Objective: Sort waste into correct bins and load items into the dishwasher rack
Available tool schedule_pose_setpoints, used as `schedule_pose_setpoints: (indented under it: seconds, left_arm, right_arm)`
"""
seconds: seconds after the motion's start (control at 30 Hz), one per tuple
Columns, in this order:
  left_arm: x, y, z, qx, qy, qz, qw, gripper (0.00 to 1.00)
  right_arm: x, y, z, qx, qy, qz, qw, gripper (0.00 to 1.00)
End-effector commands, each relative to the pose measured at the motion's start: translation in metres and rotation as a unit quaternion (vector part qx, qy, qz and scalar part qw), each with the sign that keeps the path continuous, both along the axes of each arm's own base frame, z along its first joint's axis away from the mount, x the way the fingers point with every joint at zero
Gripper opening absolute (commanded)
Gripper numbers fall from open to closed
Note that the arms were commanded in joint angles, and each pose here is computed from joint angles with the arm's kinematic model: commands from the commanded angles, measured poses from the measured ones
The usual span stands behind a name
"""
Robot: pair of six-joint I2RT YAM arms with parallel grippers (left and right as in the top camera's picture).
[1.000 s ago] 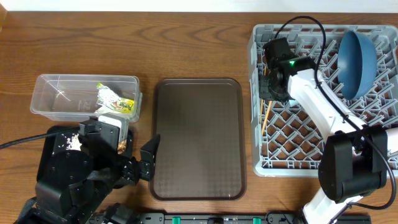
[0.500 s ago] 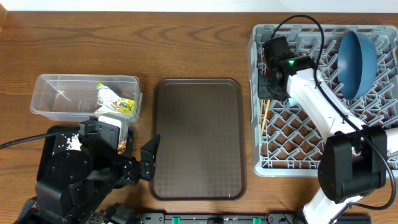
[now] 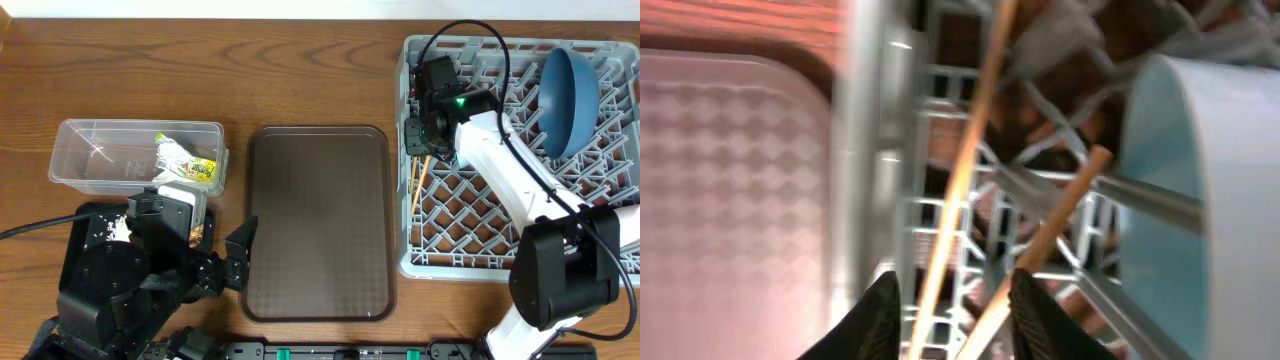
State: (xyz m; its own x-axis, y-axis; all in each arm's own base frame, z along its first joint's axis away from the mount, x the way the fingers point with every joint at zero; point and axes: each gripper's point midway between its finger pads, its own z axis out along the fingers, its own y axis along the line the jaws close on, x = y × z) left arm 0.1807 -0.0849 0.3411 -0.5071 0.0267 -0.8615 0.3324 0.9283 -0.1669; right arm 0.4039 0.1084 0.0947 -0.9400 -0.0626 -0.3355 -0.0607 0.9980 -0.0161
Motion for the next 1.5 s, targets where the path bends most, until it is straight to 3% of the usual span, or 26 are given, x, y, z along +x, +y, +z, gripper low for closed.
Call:
schedule_pose_setpoints:
  seconds: [0.0,0.2,0.37,0.67,1.13,1.33,1.47]
  left_arm:
    - [-0.001,0.002,0.005,0.003,-0.007,0.003,1.0,0.98]
    - [-0.001,0.002,0.005,0.002,-0.007,0.003,1.0,0.98]
    - [-0.001,0.002,0.005,0.003,-0.007,0.003,1.0,0.98]
    - [-0.001,0.002,0.005,0.003,-0.007,0.003,1.0,0.98]
    - [-0.001,0.002,0.005,0.003,-0.007,0.003,1.0,0.98]
    - [-0.001,0.002,0.005,0.003,-0.007,0.003,1.0,0.98]
    - [-0.001,0.002,0.005,0.002,-0.007,0.003,1.0,0.98]
  right_arm:
    - [0.006,0.021,0.036,0.034,-0.044,0.05,0.997,0.26]
    - [0.007,0.018,0.04,0.029,-0.051,0.046,0.997,0.3]
    - [-0.004,-0.005,0.033,-0.011,-0.029,-0.027,0.999,0.31]
    - [-0.012,-0.015,0.015,-0.029,-0.013,-0.055,0.998,0.22]
    - [-0.01,-0.024,-0.017,-0.057,0.01,-0.069,0.996,0.21]
    - [-0.006,-0.021,-0.019,-0.051,0.005,-0.068,0.996,0.08]
    - [-0.001,-0.019,-0.007,-0.044,-0.013,-0.069,0.997,0.04]
